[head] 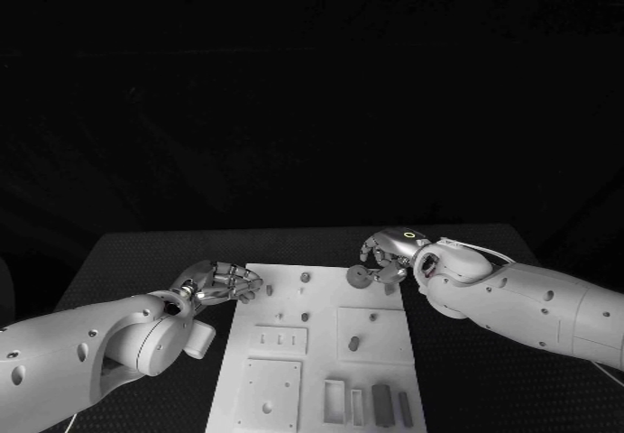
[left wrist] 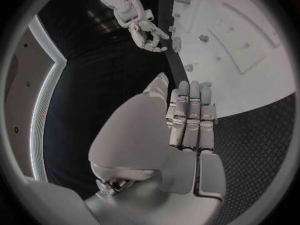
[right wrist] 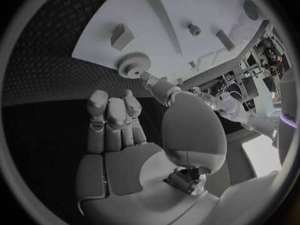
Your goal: Assemble the parts on the task board
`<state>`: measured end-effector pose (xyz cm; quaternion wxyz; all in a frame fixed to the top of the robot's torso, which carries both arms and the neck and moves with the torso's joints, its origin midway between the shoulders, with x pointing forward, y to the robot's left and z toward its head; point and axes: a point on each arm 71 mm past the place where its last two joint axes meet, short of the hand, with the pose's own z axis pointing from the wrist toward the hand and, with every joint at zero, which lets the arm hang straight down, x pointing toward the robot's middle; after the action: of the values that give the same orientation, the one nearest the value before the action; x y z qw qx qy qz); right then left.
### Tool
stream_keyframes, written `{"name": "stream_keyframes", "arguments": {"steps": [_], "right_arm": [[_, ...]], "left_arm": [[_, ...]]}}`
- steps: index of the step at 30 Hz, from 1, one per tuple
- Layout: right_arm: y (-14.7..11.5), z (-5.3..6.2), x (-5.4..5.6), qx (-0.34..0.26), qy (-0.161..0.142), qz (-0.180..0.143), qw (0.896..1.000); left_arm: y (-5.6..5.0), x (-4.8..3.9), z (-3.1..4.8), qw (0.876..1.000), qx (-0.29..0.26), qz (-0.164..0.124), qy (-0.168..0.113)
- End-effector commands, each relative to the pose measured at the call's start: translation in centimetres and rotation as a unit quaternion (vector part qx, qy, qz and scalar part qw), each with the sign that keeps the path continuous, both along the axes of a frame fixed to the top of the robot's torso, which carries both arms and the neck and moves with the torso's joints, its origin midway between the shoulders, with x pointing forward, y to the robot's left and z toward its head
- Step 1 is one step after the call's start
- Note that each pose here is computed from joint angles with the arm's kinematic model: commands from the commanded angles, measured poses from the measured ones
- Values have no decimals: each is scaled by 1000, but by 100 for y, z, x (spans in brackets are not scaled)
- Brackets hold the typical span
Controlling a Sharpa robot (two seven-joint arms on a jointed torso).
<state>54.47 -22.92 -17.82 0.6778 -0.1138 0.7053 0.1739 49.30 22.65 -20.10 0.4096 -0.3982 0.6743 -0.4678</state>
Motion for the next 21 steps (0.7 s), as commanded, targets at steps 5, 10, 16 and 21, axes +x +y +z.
{"name": "stream_keyframes", "arguments": {"steps": [5, 10, 16, 21], "right_arm": [[29, -97, 31, -1, 20, 6, 1000], [36, -110, 50, 0, 20, 5, 1000], [56, -127, 78, -1, 20, 4, 1000], [52, -137, 92, -2, 23, 3, 1000]], "left_arm": [[-58, -9, 10, 1000, -5, -15, -3], [-61, -15, 11, 1000, -5, -16, -3], [-77, -26, 13, 1000, -6, -18, -2], [-86, -36, 15, 1000, -7, -20, -2]]}}
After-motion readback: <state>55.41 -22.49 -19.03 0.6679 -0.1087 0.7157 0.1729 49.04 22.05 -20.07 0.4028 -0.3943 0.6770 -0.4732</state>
